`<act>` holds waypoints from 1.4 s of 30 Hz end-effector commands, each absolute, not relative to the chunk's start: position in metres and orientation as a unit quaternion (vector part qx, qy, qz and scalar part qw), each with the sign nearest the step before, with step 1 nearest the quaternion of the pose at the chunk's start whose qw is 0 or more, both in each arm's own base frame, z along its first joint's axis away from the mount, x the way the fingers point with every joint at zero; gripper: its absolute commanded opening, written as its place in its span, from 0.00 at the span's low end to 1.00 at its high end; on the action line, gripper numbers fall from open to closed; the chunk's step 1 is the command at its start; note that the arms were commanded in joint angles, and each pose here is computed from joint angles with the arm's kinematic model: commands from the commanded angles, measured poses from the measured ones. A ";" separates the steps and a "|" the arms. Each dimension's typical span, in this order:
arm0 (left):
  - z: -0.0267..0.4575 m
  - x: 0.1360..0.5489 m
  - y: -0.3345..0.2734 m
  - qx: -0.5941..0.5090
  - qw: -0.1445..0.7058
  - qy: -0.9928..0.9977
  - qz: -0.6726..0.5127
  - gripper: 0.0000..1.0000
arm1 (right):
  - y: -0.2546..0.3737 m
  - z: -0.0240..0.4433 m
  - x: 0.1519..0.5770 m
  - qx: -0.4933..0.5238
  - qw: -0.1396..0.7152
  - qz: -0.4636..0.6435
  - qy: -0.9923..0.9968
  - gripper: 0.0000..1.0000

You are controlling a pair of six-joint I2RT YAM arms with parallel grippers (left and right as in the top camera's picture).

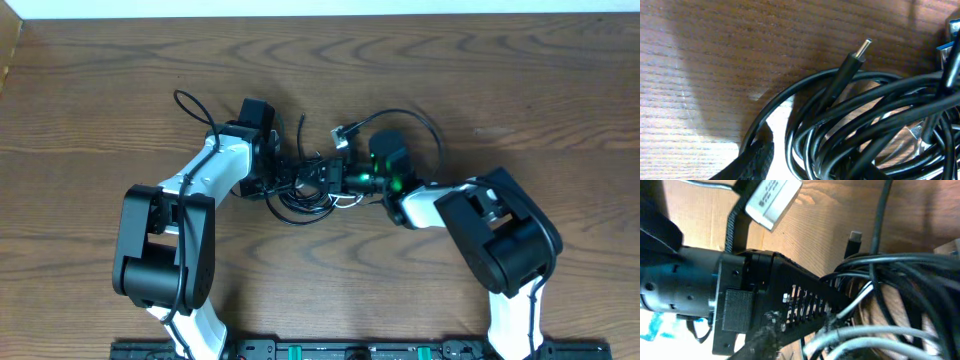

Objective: Untangle cables
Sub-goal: 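Pull the white cable right with the right gripper, left gripper holding bundle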

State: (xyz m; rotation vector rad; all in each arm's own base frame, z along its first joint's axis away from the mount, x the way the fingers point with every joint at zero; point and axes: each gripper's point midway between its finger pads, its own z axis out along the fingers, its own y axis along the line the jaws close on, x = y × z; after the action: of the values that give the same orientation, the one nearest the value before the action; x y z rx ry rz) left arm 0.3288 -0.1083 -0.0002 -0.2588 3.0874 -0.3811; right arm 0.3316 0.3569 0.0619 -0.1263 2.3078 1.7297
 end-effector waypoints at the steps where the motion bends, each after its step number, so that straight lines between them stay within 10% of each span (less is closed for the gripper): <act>1: -0.028 0.306 -0.104 -0.081 -0.035 0.990 -0.109 0.44 | 0.364 0.055 0.338 -0.024 0.154 0.575 0.803 0.33; 3: -0.028 0.306 -0.104 -0.081 -0.035 0.990 -0.109 0.44 | 0.365 0.052 0.344 -0.011 0.173 0.562 0.809 0.34; 7: -0.029 0.306 -0.104 -0.081 -0.034 0.990 -0.108 0.44 | 0.364 0.051 0.356 0.011 0.210 0.544 0.812 0.01; 22: -0.032 0.304 -0.083 -0.085 -0.029 0.995 -0.048 0.44 | 0.328 0.200 0.352 -0.111 0.261 0.737 0.614 0.01; 42: -0.020 0.301 0.003 -0.186 0.017 0.964 0.188 0.44 | 0.270 0.204 0.379 -0.095 0.259 0.727 0.628 0.01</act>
State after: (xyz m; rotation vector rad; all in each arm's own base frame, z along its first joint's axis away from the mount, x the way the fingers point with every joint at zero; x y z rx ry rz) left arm 0.3236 -0.0498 -0.0029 -0.4562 3.0311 0.1933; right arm 0.3662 0.2916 0.1858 -0.2386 1.7781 2.0282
